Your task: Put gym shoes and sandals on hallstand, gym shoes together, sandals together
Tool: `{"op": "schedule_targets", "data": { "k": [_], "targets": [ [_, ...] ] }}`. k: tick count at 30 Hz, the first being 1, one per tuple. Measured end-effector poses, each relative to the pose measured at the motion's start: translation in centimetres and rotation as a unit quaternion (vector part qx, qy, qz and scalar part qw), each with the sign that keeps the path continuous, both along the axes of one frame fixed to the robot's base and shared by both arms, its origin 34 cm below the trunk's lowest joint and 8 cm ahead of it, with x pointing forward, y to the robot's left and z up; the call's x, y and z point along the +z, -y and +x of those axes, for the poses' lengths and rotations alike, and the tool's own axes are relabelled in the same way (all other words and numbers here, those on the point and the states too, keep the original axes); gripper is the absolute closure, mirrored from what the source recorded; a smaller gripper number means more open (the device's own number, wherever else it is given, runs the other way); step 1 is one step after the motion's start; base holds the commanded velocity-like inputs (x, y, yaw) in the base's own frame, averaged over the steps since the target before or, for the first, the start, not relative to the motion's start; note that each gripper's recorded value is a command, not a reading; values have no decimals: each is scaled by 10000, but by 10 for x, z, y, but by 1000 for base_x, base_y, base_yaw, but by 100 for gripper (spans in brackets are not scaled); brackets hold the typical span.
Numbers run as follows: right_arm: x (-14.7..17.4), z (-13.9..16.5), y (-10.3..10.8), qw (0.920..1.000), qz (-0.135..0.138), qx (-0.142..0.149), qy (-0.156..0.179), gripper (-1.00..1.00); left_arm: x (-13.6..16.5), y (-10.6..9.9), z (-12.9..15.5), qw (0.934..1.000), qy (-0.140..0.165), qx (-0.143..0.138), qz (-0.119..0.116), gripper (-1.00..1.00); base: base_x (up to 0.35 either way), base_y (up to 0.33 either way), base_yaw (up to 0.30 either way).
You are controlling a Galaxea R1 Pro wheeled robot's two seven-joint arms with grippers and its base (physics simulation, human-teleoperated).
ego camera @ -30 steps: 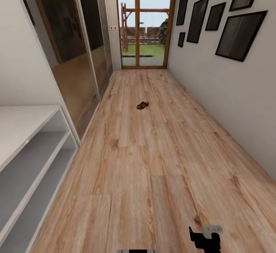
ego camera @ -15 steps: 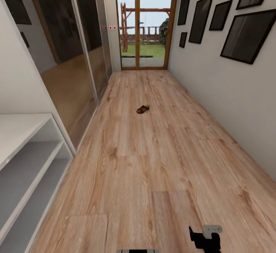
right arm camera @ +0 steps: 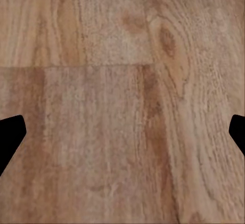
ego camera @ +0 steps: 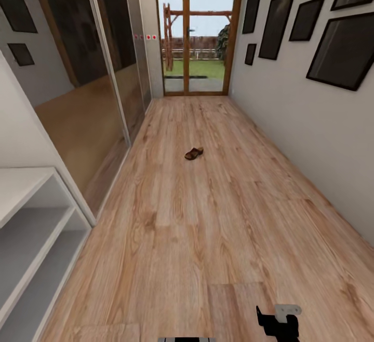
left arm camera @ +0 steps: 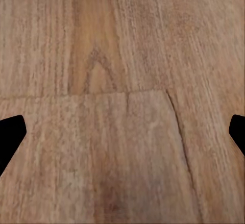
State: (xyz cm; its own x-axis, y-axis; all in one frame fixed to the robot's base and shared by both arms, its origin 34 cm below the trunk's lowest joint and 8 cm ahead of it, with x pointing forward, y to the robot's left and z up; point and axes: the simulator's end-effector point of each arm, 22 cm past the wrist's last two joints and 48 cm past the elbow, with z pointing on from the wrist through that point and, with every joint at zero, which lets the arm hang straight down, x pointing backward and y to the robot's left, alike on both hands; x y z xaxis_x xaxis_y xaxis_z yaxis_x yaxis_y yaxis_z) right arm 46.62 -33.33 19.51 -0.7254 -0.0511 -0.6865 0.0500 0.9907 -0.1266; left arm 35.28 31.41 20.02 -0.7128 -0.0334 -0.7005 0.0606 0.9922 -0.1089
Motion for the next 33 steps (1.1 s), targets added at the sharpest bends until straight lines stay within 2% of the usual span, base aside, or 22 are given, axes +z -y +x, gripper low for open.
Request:
{"op": "schedule_targets", "data": {
  "k": [33],
  "targets": [
    [0, 0, 0, 10000, 4, 3, 0, -100, 0, 0, 0, 10000, -1, -6, 1, -100, 339, 0, 0]
  ]
}}
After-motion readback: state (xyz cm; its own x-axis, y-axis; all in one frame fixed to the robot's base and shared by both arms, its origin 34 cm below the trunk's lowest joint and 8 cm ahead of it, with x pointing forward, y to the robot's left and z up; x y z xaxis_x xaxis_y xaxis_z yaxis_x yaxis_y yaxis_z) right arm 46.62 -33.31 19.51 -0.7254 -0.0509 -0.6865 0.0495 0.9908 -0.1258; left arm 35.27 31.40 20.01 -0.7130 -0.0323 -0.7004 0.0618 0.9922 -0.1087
